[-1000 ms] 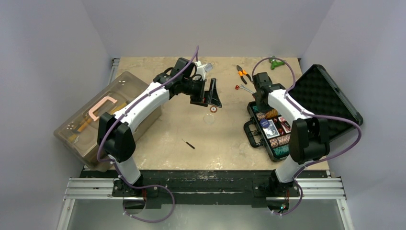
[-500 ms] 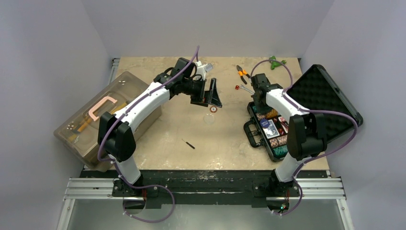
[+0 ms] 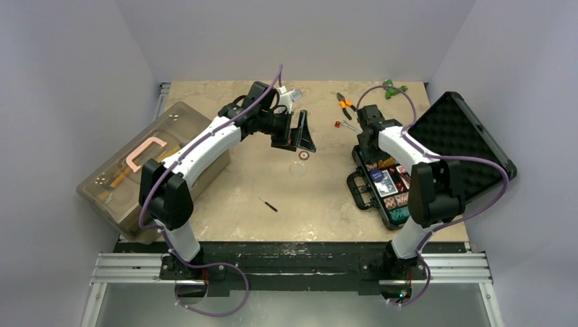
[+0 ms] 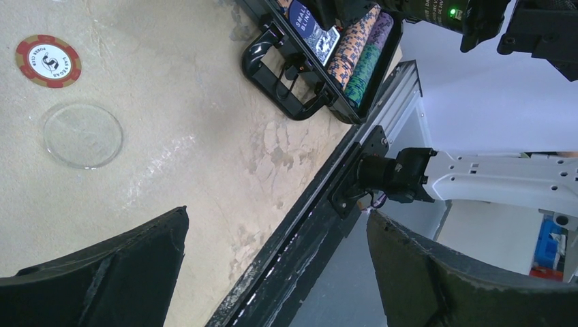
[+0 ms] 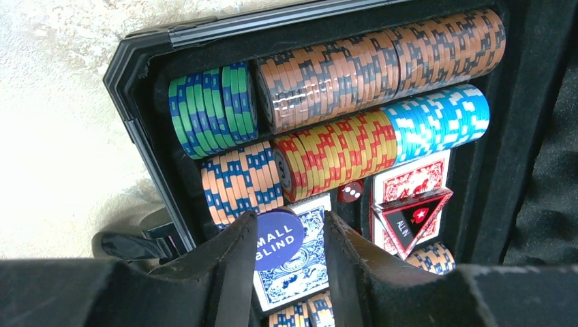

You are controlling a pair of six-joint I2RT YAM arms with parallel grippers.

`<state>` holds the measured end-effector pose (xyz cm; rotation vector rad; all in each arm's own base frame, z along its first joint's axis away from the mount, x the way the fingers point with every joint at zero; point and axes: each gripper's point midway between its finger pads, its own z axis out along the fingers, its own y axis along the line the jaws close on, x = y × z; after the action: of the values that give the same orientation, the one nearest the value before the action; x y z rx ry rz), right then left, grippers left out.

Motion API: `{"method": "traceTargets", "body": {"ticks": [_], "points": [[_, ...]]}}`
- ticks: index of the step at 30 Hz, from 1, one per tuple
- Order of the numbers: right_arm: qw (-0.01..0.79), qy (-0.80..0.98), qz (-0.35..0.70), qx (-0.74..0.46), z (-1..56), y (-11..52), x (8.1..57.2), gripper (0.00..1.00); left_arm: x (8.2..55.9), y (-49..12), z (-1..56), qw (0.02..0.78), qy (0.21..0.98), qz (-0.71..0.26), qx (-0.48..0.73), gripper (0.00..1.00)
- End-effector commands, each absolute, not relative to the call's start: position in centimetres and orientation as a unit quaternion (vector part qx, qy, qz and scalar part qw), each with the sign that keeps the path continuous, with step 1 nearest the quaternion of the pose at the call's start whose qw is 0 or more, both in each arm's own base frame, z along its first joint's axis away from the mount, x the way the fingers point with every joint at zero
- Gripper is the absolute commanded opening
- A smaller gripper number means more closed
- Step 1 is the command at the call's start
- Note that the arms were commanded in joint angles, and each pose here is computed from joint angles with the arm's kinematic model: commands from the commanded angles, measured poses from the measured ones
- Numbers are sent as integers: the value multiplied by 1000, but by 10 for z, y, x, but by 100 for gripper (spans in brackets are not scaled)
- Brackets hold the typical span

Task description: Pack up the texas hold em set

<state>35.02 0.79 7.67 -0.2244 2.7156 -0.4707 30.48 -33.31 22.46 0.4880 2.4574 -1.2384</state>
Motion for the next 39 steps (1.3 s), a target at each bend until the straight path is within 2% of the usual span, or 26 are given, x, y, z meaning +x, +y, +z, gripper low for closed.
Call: {"method": "traceTargets", "body": {"ticks": [1,3,6,8,9,13,16,20,23,25,29,34,39], "points": [[236,956,-162,-61,101,9,359,39,312,-337,237,187,854,-453,175,99],[240,956,-162,-46,99,8,359,34,311,-337,237,187,854,-453,175,99],[244,958,-149,-18,99,13,359,17,311,-337,237,190,855,-450,175,99],[268,958,-103,-3,108,29,364,16,314,-334,238,196,856,-446,173,99],[288,956,-63,3,114,44,368,18,314,-333,238,198,857,-444,171,99],[371,923,75,65,145,92,383,49,321,-325,239,208,860,-437,162,99],[395,901,147,105,156,116,387,55,329,-317,237,225,867,-416,159,99],[421,881,146,158,167,106,382,67,342,-304,219,249,892,-346,152,96],[425,887,112,141,172,93,371,76,348,-293,198,281,914,-240,165,92],[422,895,85,117,175,84,361,79,351,-292,184,296,923,-182,167,91],[407,909,39,76,182,68,340,98,363,-299,161,297,935,-127,149,87],[406,910,64,54,187,72,313,99,389,-313,138,283,947,-91,122,80],[411,898,136,71,190,89,291,99,409,-331,125,282,950,-91,99,77]]}}
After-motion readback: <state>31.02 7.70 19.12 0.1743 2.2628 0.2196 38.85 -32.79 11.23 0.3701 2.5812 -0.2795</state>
